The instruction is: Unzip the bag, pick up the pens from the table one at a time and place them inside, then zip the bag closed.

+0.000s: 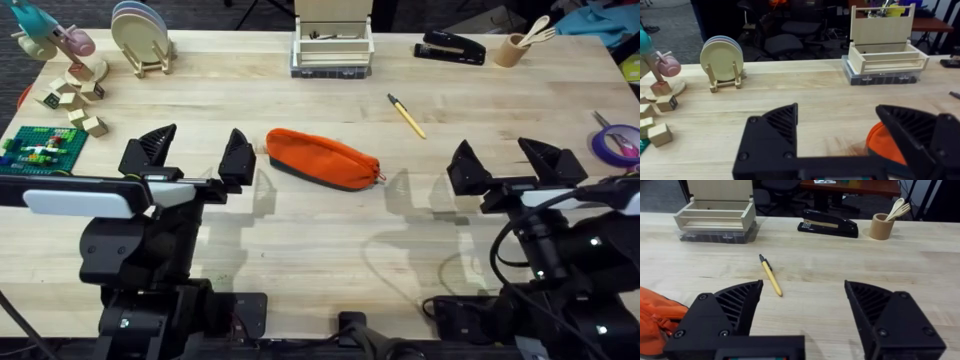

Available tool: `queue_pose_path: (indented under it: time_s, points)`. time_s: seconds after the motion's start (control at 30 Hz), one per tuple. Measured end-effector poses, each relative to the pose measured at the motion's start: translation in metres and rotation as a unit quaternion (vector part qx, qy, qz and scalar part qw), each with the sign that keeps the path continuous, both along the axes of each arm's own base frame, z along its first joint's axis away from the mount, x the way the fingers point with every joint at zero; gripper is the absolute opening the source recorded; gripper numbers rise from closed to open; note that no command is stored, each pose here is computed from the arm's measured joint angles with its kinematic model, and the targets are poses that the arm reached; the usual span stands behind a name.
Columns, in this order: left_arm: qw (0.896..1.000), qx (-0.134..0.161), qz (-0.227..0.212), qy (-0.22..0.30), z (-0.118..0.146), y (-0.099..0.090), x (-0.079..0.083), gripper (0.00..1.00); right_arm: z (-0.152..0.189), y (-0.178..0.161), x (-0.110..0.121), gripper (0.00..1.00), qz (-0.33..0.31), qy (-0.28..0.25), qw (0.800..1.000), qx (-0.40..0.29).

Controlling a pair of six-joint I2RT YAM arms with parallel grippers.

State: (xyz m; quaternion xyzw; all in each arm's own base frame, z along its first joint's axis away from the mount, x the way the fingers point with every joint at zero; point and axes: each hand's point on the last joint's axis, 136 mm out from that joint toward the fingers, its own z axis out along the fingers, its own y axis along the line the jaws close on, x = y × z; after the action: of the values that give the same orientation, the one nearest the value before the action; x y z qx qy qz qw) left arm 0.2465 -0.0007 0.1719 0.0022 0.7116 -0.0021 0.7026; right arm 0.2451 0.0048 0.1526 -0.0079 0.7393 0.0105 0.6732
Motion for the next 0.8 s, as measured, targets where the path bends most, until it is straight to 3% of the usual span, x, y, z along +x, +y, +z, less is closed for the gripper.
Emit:
queue_pose_path:
  time_s: [0.5,0.63,0.8]
  points:
    - [1.000,0.000,-0.012,0.003,-0.001,-0.004,0.000,0.993,-0.002,-0.001,-0.001,0.998,-0.002,0.006,1.000,0.000]
    - [0.999,-0.001,-0.029,0.043,-0.017,-0.010,-0.002,0.992,-0.001,0.000,-0.002,0.998,-0.001,0.013,1.000,0.000]
    - [0.995,-0.004,-0.041,0.089,-0.006,-0.014,-0.017,0.993,0.003,0.001,-0.012,0.997,0.003,0.051,0.999,0.000]
